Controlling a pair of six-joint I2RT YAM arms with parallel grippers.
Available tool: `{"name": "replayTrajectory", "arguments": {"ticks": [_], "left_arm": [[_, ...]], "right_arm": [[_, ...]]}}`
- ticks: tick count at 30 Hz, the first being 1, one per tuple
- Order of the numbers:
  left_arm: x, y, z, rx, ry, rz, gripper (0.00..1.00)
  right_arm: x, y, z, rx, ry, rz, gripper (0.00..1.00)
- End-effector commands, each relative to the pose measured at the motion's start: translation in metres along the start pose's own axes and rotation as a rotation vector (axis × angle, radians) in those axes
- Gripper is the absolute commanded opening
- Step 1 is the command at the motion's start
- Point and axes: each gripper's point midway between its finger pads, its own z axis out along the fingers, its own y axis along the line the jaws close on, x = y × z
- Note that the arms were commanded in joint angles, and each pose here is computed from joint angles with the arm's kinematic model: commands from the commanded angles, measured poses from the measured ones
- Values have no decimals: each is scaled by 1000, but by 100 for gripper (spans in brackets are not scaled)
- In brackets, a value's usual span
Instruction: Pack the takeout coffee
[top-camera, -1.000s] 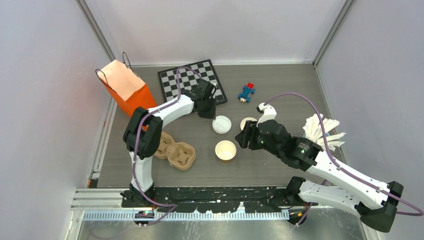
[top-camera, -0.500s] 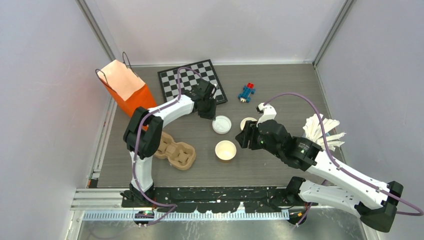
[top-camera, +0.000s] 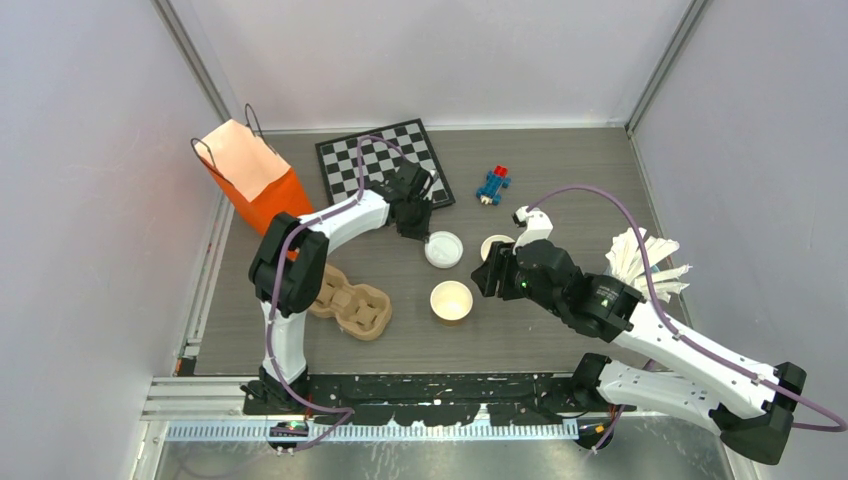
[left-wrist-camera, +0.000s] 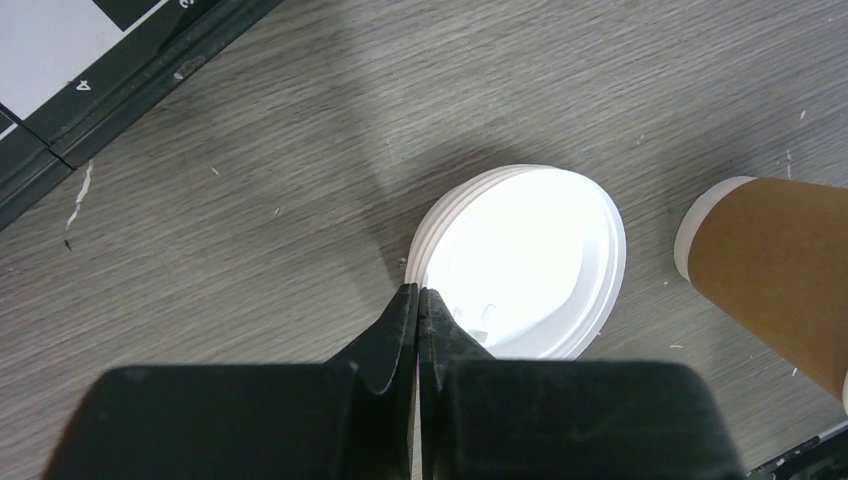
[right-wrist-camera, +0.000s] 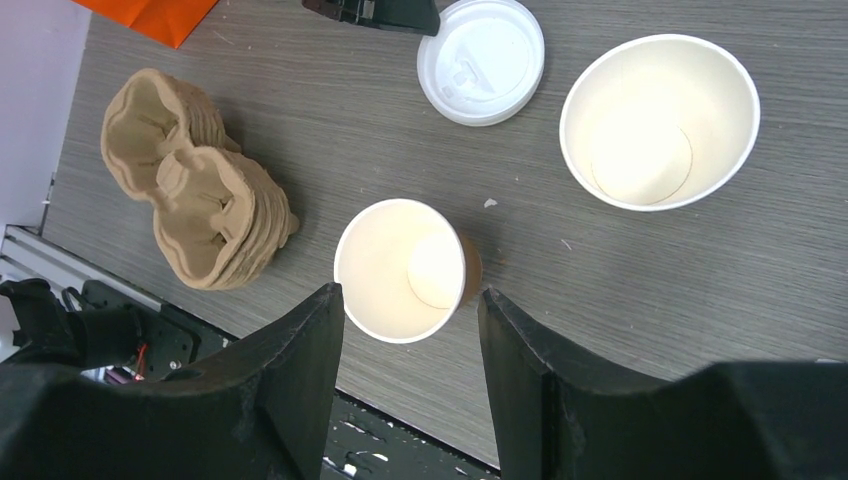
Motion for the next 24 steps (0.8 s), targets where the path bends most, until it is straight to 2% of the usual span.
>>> {"name": "replayTrajectory", "arguments": {"ticks": [1, 15, 21, 24], "left_arm": [[-21, -17, -15, 59, -59, 34, 0], [-46, -25, -67, 60, -165, -14, 0], [-45, -21, -66, 93, -153, -20, 0], [-39, -26, -58, 133, -127, 1, 13]], "right_arm": [[-8, 0, -1, 0, -44, -1, 57], [-4, 0, 8, -5, -50, 1, 57], [-3, 1, 10, -14, -58, 10, 57], [-1, 2, 11, -23, -53, 16, 57]]}}
